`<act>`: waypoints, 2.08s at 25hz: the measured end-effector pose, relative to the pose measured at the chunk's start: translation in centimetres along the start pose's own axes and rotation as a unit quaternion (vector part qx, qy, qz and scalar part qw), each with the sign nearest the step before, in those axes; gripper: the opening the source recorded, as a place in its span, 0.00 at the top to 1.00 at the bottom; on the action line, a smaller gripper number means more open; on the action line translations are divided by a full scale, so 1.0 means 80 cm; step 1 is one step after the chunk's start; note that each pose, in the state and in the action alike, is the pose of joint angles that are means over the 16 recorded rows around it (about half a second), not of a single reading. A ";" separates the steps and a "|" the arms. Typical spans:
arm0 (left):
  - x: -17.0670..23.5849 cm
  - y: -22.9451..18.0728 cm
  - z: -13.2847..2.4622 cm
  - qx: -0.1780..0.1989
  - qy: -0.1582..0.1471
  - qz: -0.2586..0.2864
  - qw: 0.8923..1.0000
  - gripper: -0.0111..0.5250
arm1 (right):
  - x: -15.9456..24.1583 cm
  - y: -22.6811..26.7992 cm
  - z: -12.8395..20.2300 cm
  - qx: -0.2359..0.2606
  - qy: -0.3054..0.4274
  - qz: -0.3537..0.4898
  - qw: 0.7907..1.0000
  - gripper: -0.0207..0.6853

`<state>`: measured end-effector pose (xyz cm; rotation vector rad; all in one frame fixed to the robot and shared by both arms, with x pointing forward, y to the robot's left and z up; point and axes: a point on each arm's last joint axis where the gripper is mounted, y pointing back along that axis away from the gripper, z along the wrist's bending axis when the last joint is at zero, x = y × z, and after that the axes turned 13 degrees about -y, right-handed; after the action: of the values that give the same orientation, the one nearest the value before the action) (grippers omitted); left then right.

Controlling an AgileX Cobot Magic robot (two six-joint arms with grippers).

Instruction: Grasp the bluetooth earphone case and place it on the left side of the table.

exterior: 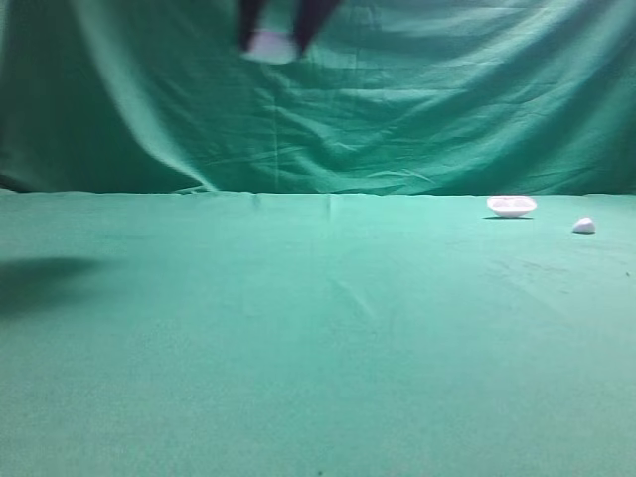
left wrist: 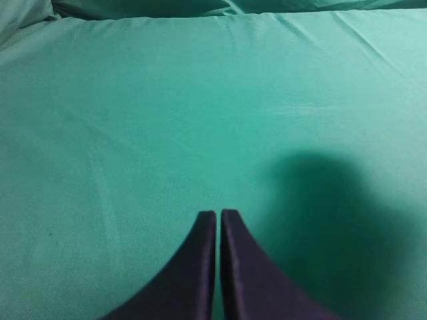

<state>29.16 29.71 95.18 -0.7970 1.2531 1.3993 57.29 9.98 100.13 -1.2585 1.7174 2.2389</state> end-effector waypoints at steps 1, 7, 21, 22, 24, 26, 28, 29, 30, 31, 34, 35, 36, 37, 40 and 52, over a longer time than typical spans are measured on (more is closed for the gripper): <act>0.000 0.000 0.000 0.000 0.000 0.000 1.000 0.98 | 0.004 -0.012 0.012 -0.009 0.005 0.000 1.000 0.53; 0.000 0.000 0.000 0.000 0.000 0.000 1.000 0.98 | 0.029 -0.065 0.055 -0.050 0.013 -0.003 0.999 0.53; 0.000 0.000 0.000 -0.001 0.000 0.000 1.000 0.98 | 0.017 -0.035 0.060 -0.050 0.018 -0.005 0.999 0.23; 0.000 0.000 0.000 -0.001 0.000 0.000 1.000 0.98 | 0.012 -0.021 0.058 -0.044 0.019 -0.001 0.999 0.23; 0.000 0.000 0.000 -0.001 0.000 0.000 1.000 0.98 | 0.002 0.010 0.051 -0.030 0.022 0.006 0.999 0.26; 0.000 0.000 0.000 -0.001 0.000 0.000 1.000 0.98 | -0.010 0.046 0.040 -0.014 0.021 0.010 1.000 0.33; 0.000 0.000 0.000 -0.001 0.000 0.000 1.000 0.98 | -0.022 0.086 0.026 0.002 0.015 0.011 1.000 0.43; 0.000 0.000 0.000 -0.001 0.000 0.000 1.000 0.98 | -0.027 0.107 0.017 0.010 0.010 0.010 1.000 0.49; 0.000 0.000 0.000 -0.001 0.000 0.000 1.000 0.98 | -0.032 0.128 0.007 0.017 0.004 0.009 1.000 0.54; 0.000 0.000 0.000 -0.001 0.000 0.000 1.000 0.98 | -0.036 0.149 -0.003 0.024 -0.004 0.009 1.000 0.60; 0.000 0.000 0.000 -0.001 0.000 0.000 1.000 0.98 | -0.044 0.209 -0.038 0.042 -0.032 0.004 0.999 0.77; 0.000 0.000 0.000 -0.001 0.000 0.000 1.000 0.98 | -0.045 0.227 -0.050 0.046 -0.043 0.000 0.998 0.82; 0.000 0.000 0.000 -0.001 0.000 0.000 1.000 0.98 | -0.045 0.245 -0.062 0.051 -0.053 -0.004 0.997 0.86; 0.000 0.000 0.000 -0.001 0.000 0.000 1.000 0.98 | -0.044 0.261 -0.075 0.055 -0.063 -0.008 0.996 0.90; 0.000 0.000 0.000 -0.001 0.000 0.000 1.000 0.98 | -0.035 0.307 -0.110 0.065 -0.094 -0.022 0.993 0.96; 0.000 0.000 0.000 -0.001 0.000 0.000 1.000 0.98 | 0.101 0.423 -0.179 0.091 -0.157 -0.050 0.982 0.97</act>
<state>29.17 29.72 95.18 -0.7989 1.2525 1.4014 43.38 -18.10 120.92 -0.8772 1.6544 2.0375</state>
